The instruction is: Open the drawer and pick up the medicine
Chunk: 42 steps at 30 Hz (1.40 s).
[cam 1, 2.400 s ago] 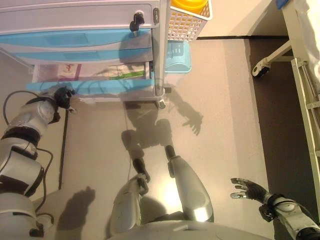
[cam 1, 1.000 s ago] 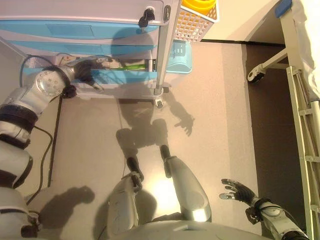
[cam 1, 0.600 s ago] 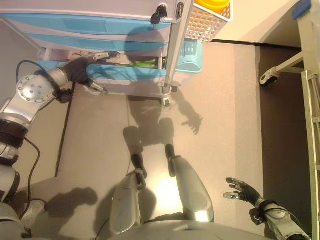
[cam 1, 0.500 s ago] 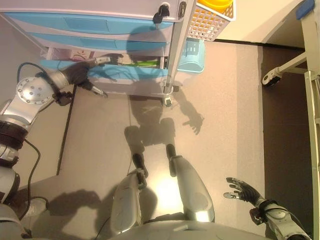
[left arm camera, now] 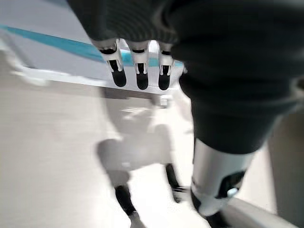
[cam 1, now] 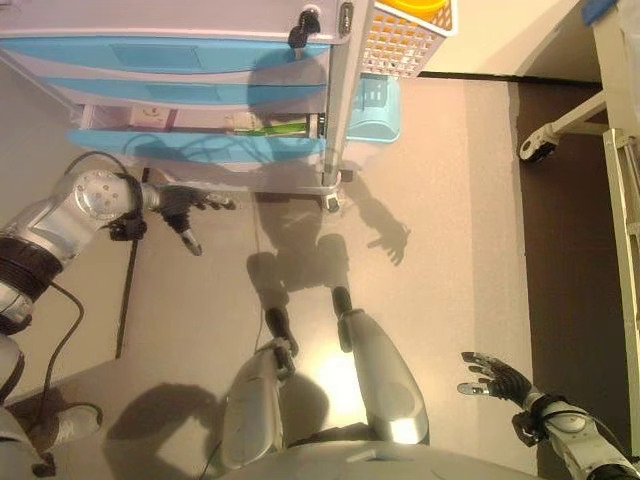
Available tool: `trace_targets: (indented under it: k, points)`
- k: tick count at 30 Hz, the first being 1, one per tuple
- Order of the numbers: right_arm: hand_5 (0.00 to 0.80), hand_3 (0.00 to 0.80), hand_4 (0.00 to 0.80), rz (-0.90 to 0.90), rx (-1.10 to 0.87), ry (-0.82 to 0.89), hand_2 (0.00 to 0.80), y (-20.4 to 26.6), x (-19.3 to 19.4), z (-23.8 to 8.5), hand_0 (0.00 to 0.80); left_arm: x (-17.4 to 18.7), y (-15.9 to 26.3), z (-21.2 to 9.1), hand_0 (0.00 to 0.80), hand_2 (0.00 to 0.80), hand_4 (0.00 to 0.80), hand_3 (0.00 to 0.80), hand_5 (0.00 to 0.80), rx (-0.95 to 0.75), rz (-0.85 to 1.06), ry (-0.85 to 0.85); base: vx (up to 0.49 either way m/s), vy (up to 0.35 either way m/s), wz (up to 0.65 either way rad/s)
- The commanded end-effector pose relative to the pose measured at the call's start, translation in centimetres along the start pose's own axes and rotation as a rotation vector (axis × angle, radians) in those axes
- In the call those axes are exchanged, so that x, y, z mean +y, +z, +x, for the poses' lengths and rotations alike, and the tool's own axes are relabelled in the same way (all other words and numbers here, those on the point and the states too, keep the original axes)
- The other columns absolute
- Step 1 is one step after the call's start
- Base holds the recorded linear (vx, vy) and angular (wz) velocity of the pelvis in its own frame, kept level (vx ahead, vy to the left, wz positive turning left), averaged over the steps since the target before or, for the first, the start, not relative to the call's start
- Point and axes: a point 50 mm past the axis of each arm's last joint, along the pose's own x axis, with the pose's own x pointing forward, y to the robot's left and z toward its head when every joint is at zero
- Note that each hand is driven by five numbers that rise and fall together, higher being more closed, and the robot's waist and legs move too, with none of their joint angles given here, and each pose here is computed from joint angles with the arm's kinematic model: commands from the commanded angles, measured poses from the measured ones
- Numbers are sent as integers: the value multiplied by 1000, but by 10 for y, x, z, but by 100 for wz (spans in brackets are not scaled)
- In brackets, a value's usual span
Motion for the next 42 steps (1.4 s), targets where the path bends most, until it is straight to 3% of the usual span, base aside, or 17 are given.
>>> trace_targets:
  k: [1, 8, 19, 27, 42]
  points:
    - [0, 0, 0, 33, 39, -12, 0, -16, 0, -12, 0, 20, -15, -10, 0, 0, 0, 0, 0, 129, 31, 124, -40, -28, -2]
    - [0, 0, 0, 47, 36, -9, 0, -14, 6, -7, 0, 37, -59, -23, 0, 0, 0, 0, 0, 380, -81, 372, -39, -18, -5]
    - [0, 0, 0, 75, 41, -5, 0, -13, 16, -1, 0, 70, -67, -50, 0, 0, 0, 0, 0, 472, -108, 623, -30, 1, -6]
    - [0, 0, 0, 96, 40, -2, 0, -14, 22, 0, 0, 111, -48, -78, 0, 0, 0, 0, 0, 434, -118, 826, -5, -28, 3]
    - [0, 0, 0, 142, 19, 0, 0, -14, 24, 0, 0, 152, -26, -127, 0, 0, 0, 0, 0, 344, -33, 1151, -14, -39, 3]
